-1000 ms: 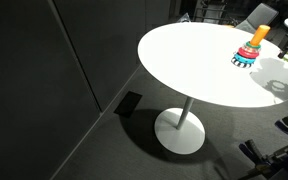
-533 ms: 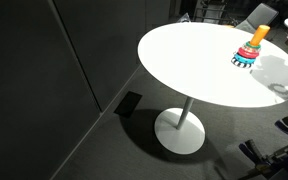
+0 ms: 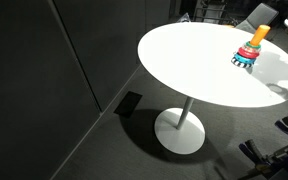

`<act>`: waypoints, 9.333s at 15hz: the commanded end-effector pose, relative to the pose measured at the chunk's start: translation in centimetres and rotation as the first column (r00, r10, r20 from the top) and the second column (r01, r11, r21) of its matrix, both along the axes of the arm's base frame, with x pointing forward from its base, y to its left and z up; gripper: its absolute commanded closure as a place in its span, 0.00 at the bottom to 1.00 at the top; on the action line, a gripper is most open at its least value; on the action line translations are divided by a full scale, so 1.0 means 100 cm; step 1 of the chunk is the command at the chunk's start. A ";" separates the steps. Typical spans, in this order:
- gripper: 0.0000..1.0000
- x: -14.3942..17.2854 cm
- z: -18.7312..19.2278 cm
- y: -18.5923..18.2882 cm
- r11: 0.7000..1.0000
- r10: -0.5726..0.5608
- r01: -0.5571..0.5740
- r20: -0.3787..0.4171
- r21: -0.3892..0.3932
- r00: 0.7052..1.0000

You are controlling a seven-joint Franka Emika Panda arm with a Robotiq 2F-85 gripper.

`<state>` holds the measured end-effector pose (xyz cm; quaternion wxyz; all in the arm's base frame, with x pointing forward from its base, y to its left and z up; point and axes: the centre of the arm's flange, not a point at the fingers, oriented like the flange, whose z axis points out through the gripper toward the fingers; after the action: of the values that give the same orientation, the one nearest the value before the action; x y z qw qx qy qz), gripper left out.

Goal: Pick up the light green ring and stack it on the ring stacking stand

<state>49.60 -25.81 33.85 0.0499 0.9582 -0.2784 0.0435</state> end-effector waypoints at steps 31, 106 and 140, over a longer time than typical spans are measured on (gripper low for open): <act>0.51 0.083 0.014 0.025 0.994 -0.035 0.030 0.050 0.103 0.998; 0.00 0.120 -0.005 0.032 0.992 -0.048 0.067 -0.173 0.105 0.984; 0.00 0.000 0.084 0.086 0.956 0.288 -0.289 0.029 0.039 0.957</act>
<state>52.43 -18.21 40.60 0.0178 0.9850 -0.1638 0.0514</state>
